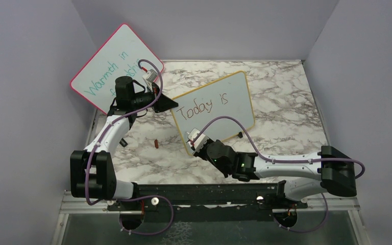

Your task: Write a sentence on the whiteboard

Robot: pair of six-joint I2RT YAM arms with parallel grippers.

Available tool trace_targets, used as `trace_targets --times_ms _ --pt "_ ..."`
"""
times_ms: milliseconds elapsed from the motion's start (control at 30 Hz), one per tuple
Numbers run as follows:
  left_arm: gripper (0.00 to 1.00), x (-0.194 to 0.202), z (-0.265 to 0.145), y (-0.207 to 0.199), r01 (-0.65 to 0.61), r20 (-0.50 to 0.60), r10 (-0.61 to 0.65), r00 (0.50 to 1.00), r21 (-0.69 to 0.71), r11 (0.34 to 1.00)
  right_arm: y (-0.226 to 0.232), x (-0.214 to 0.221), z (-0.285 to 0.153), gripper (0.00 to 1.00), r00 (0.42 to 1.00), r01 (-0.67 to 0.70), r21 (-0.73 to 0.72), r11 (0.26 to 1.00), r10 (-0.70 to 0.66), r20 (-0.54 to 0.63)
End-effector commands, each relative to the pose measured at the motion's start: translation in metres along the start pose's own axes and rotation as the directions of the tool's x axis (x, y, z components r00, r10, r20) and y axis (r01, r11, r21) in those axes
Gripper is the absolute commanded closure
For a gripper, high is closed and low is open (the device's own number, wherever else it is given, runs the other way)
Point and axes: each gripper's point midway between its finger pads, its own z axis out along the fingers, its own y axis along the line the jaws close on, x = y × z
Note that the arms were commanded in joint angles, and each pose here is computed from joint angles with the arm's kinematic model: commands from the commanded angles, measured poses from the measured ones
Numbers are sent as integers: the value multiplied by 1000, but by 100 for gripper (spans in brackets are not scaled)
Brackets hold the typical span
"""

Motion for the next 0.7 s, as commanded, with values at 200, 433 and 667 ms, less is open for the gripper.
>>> trace_targets --times_ms 200,433,667 --pt "100 15 2 20 14 -30 -16 999 -79 997 1 -20 7 100 999 -23 20 1000 22 45" --pt "100 16 2 20 15 -31 -17 999 -76 997 0 -19 10 100 999 -26 39 999 25 35" --pt "100 16 2 19 15 -32 -17 999 -73 997 -2 -17 12 99 999 -27 61 998 26 26"
